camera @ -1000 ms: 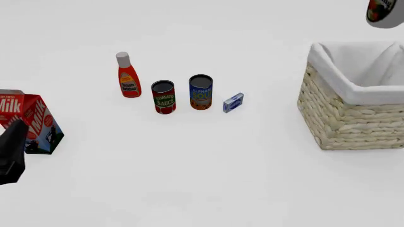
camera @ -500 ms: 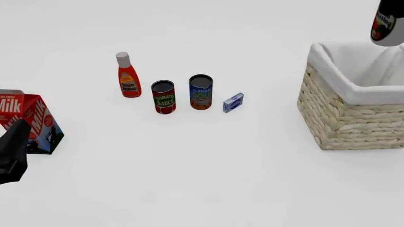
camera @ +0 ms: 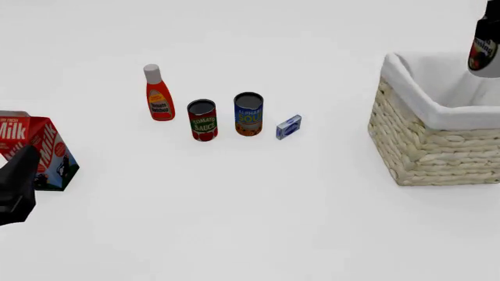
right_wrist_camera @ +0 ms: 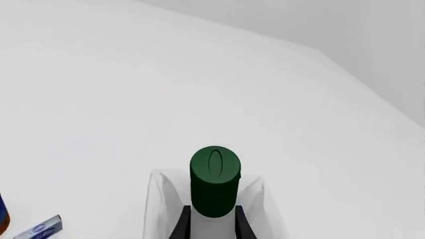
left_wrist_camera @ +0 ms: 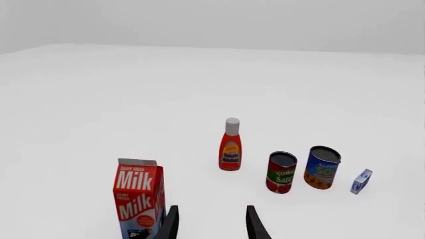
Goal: Pick the salad dressing and place it in the basket.
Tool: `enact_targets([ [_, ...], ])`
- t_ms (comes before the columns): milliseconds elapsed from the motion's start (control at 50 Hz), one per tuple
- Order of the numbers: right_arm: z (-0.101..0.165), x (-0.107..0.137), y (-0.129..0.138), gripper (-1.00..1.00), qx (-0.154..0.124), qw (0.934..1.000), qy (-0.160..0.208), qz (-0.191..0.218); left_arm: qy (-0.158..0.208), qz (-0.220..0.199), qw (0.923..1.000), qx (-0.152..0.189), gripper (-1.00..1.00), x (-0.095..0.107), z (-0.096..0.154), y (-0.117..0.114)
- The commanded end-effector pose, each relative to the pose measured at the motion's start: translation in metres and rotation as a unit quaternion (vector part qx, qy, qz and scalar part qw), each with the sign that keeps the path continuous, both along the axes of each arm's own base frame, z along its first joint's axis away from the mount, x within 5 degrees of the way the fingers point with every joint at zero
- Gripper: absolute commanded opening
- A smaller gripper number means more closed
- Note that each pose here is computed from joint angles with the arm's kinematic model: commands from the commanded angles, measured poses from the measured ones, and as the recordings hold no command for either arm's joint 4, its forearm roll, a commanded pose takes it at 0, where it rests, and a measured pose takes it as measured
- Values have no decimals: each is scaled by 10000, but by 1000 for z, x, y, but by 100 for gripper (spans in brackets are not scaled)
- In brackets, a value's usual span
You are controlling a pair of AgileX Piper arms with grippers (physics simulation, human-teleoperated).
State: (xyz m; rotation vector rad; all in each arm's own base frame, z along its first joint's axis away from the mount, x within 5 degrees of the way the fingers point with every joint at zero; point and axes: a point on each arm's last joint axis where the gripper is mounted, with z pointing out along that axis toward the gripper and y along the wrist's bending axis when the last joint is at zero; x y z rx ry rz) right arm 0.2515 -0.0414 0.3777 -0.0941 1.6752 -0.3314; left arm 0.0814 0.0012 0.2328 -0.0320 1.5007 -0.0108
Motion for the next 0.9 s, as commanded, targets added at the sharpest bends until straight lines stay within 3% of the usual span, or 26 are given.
enact_targets([
  [20,-7,2,-4,-100,99,9999,-10,-75,10,-33,10000,-9,100,0,0,-1],
  [140,-14,10,-5,-100,236,9997,-33,-90,12,-45,10000,-3,100,1,-3,-1],
  [900,-49,58,-25,-100,332,9988,233,-277,59,2,10000,-33,100,-2,-5,0],
])
